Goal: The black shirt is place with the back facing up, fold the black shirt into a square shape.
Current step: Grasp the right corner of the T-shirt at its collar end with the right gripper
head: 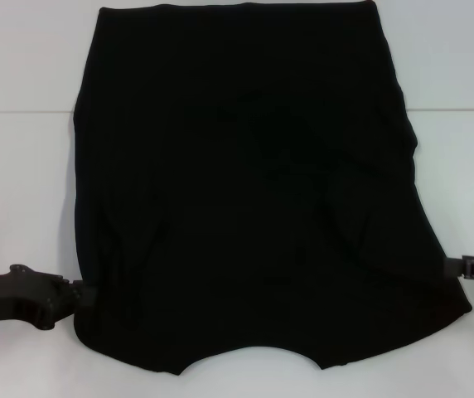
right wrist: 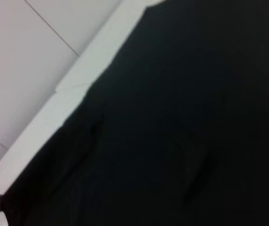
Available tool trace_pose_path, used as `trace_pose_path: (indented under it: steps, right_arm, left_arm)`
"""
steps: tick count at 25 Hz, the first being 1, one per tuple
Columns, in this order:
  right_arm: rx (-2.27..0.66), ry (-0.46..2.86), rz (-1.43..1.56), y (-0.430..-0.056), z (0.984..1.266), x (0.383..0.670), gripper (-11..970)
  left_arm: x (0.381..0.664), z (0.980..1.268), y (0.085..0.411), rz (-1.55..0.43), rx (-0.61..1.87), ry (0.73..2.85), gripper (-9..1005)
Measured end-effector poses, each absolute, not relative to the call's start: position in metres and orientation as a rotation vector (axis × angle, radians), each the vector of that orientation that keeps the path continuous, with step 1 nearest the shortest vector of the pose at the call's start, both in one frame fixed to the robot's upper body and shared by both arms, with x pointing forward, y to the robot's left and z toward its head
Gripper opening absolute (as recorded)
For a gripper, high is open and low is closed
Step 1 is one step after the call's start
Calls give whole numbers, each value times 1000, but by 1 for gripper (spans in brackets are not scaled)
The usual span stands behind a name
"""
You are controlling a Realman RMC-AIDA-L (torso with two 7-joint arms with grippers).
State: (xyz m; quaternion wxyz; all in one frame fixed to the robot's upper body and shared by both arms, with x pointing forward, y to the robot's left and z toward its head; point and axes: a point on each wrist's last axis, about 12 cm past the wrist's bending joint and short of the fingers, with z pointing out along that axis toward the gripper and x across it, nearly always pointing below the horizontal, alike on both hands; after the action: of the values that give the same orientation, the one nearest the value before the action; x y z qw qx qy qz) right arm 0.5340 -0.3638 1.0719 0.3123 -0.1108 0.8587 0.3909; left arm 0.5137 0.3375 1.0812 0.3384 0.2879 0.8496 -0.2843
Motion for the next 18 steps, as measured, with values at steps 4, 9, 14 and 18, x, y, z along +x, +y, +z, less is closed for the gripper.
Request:
trace_pose_path:
  steps: [4, 9, 14, 18]
  right_arm:
    - [-252, 2328, 1014, -372, 1071, 531, 760]
    - [-207, 2385, 977, -379, 1067, 529, 759]
    - [-210, 2398, 966, -378, 1065, 531, 759]
    - [-214, 2403, 975, -374, 1063, 531, 759]
  left_arm:
    - [514, 1081, 338, -737, 752, 2215, 84]
    - [515, 1082, 337, -741, 751, 2212, 83]
    - [515, 1081, 337, -741, 743, 2216, 83]
    - [515, 1081, 337, -738, 741, 2217, 84]
